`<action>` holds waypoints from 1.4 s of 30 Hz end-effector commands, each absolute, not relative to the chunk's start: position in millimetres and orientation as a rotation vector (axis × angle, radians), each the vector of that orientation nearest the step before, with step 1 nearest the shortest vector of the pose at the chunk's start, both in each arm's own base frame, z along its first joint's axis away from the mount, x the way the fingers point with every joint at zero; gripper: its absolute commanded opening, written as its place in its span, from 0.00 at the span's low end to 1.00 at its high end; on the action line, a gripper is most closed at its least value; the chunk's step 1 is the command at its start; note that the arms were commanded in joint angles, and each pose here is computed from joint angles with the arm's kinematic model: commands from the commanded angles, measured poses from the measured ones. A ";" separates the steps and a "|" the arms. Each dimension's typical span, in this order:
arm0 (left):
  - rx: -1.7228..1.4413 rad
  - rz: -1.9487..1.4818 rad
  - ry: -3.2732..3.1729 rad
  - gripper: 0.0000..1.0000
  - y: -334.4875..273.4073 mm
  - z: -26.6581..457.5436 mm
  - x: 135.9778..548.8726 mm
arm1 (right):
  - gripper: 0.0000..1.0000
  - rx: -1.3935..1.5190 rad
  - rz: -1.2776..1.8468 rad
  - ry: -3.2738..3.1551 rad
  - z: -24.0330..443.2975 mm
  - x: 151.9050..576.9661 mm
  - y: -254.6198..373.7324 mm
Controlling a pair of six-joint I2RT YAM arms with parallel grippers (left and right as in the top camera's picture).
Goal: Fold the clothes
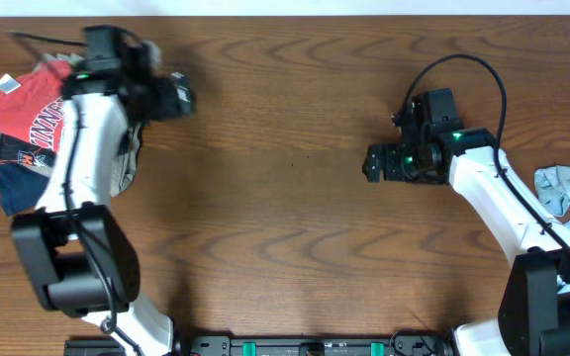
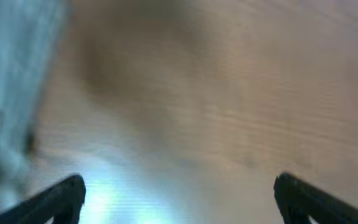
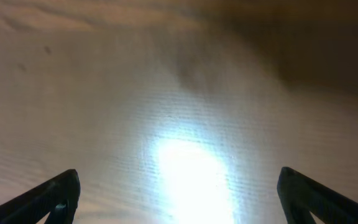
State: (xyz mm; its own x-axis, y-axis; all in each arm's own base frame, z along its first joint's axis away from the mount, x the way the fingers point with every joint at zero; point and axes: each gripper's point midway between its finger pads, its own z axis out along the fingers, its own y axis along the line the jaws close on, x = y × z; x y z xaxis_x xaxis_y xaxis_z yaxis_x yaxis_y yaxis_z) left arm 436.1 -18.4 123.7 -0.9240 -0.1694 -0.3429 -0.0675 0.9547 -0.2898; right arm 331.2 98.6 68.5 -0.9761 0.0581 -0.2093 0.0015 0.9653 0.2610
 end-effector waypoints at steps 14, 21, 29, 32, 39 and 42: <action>-0.276 -0.357 3.395 0.98 -53.6 109.6 285.3 | 0.99 0.162 0.274 3.318 69.6 230.7 72.2; -0.268 -0.353 3.502 0.98 -52.0 128.7 243.7 | 0.99 0.098 0.278 3.309 95.0 210.9 69.2; -0.096 -0.378 3.086 0.98 -60.1 170.1 227.1 | 0.99 0.018 0.274 2.861 162.2 215.0 64.7; 0.027 -0.395 2.778 0.98 -68.8 195.6 221.2 | 0.99 0.023 0.208 2.623 183.9 211.9 55.8; 0.110 -0.360 2.168 0.98 -60.3 267.5 188.5 | 0.99 0.079 0.287 2.218 226.8 184.6 44.2; 0.119 -0.368 2.012 0.98 -55.9 292.9 162.8 | 0.99 0.078 0.306 2.148 236.6 166.9 39.3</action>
State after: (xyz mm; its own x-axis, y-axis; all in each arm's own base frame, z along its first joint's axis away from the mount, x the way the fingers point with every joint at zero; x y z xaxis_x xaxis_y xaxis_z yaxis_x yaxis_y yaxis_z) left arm 178.4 -61.9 282.6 -0.5395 -0.0722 -0.8389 0.2345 0.9440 -0.2320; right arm 176.0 45.2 233.0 -0.6023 0.1456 -0.7849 -0.0761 0.9683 0.2380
